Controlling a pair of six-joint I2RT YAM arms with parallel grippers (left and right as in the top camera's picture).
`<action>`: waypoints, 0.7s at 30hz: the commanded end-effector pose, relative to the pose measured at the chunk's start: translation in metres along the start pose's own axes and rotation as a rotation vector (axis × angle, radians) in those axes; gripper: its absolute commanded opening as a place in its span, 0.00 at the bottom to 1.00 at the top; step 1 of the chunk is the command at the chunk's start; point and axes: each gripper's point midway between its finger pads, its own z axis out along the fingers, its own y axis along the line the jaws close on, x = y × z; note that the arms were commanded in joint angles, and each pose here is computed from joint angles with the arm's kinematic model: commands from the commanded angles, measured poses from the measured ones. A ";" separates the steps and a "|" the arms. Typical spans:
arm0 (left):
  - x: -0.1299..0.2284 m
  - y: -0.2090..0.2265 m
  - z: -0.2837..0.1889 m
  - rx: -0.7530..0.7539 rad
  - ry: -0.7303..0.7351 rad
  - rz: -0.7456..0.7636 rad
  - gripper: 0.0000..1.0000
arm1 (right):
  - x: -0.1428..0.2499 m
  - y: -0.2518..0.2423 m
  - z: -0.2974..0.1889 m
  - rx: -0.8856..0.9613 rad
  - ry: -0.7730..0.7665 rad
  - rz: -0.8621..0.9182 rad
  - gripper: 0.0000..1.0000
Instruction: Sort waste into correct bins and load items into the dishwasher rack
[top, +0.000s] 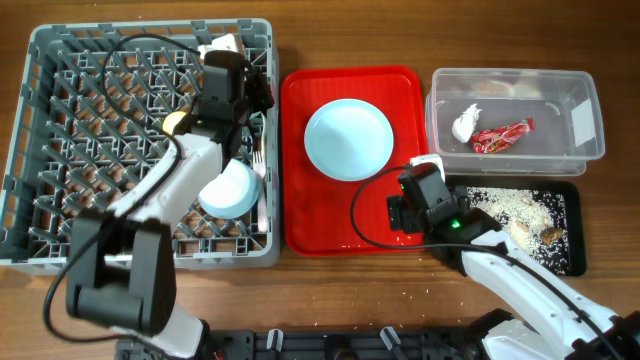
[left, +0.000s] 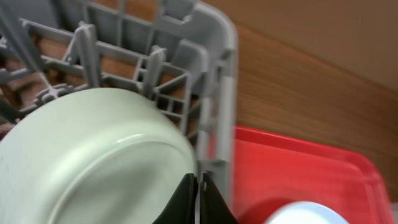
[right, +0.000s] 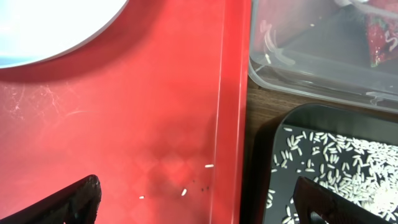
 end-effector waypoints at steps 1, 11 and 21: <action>-0.011 0.045 0.013 -0.093 -0.025 -0.019 0.04 | -0.004 0.001 -0.001 -0.008 -0.007 -0.001 1.00; -0.104 0.045 -0.080 -0.041 -0.262 -0.023 0.15 | -0.004 0.002 -0.001 -0.008 -0.007 -0.001 1.00; -0.021 0.081 -0.182 -0.406 -0.029 -0.100 0.04 | -0.004 0.001 -0.001 -0.008 -0.007 -0.001 1.00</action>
